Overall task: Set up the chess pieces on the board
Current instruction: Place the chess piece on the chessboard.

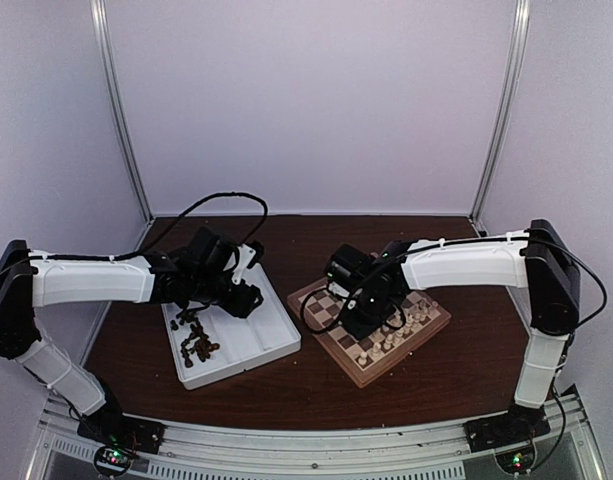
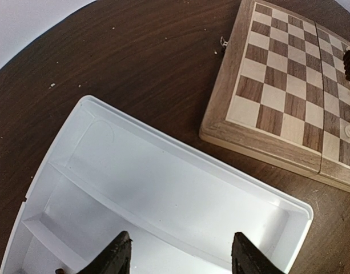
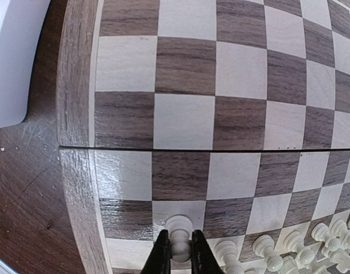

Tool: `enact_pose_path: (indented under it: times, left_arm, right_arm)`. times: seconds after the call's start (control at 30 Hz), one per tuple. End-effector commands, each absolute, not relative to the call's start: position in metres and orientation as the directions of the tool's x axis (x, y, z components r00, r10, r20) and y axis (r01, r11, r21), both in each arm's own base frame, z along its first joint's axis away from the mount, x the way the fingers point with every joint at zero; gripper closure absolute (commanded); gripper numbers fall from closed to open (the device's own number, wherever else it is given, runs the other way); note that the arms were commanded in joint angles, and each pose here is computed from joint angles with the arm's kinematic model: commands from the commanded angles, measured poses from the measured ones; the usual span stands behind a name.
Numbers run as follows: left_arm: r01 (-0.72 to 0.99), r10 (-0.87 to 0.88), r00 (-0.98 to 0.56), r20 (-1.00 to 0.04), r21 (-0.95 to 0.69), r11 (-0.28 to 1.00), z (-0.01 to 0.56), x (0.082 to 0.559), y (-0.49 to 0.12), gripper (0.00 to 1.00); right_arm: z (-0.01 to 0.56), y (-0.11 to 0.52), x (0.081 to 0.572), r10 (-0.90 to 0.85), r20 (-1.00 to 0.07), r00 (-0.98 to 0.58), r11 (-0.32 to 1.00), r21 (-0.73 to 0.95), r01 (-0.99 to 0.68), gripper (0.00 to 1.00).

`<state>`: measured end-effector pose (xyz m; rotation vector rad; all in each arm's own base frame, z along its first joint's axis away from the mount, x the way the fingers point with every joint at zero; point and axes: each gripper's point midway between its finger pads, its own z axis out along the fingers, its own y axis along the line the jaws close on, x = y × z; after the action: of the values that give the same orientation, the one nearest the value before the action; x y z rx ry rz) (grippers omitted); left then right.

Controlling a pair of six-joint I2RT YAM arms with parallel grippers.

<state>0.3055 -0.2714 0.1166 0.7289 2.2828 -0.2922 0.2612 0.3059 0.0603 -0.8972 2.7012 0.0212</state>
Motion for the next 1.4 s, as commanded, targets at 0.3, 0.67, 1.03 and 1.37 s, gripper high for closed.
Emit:
enact_pose_path:
  times: [0.3, 0.67, 1.03, 1.37]
  left_arm:
    - [0.578, 0.386, -0.585, -0.713, -0.033, 0.816, 0.125, 0.312, -0.278, 0.40]
    - [0.580, 0.385, -0.587, -0.712, -0.039, 0.813, 0.125, 0.312, -0.280, 0.40]
    - [0.584, 0.384, -0.585, -0.714, -0.043, 0.811, 0.126, 0.312, -0.282, 0.40]
    - [0.584, 0.385, -0.583, -0.716, -0.039, 0.811, 0.128, 0.312, -0.281, 0.40]
  right_arm:
    - [0.070, 0.298, 0.245, -0.573, -0.271, -0.774, 0.811, -0.052, -0.583, 0.92]
    - [0.068, 0.293, 0.237, -0.579, -0.249, -0.776, 0.809, -0.057, -0.585, 0.92]
    - [0.065, 0.290, 0.231, -0.580, -0.242, -0.778, 0.809, -0.057, -0.586, 0.90]
    - [0.070, 0.293, 0.237, -0.583, -0.259, -0.770, 0.807, -0.072, -0.586, 0.80]
